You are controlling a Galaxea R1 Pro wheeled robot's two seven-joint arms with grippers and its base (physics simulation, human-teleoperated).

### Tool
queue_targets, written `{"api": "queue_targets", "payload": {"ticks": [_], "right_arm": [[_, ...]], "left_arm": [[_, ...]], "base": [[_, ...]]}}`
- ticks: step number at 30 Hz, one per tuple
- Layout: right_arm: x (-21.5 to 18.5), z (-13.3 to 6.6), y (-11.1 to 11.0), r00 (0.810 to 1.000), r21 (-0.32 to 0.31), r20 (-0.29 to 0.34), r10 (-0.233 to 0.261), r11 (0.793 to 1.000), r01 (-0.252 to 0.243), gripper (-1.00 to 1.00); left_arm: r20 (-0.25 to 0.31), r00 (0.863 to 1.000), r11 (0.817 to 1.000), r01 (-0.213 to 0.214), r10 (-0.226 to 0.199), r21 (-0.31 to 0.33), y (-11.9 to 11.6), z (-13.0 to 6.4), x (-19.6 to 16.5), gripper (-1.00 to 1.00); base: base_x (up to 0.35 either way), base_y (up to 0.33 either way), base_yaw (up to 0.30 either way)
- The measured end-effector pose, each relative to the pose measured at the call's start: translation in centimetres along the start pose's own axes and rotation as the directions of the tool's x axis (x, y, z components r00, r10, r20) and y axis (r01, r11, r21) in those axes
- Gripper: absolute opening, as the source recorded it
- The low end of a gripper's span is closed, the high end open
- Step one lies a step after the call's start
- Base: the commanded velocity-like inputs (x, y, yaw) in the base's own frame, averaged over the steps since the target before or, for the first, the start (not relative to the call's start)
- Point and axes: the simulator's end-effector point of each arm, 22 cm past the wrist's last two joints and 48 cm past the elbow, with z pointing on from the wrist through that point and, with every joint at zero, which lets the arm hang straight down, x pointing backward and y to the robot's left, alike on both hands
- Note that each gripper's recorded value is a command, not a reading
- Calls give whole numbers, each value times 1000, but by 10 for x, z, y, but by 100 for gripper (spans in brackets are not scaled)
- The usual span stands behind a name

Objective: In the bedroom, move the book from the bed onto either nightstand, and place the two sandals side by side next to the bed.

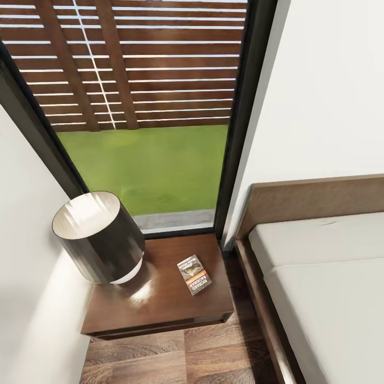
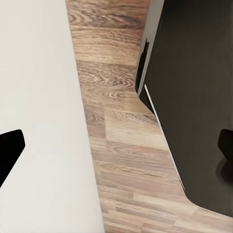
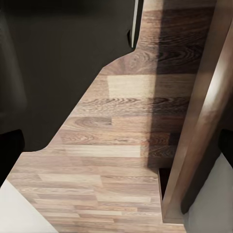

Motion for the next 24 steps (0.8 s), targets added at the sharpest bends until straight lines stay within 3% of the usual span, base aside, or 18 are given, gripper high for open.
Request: {"api": "queue_targets", "payload": {"ticks": [24], "right_arm": [[0,0,0,1000,0,0,0,1000,0,100]], "left_arm": [[0,1000,1000,1,-1,0,0,0,0,100]], "base": [[0,0,0]]}}
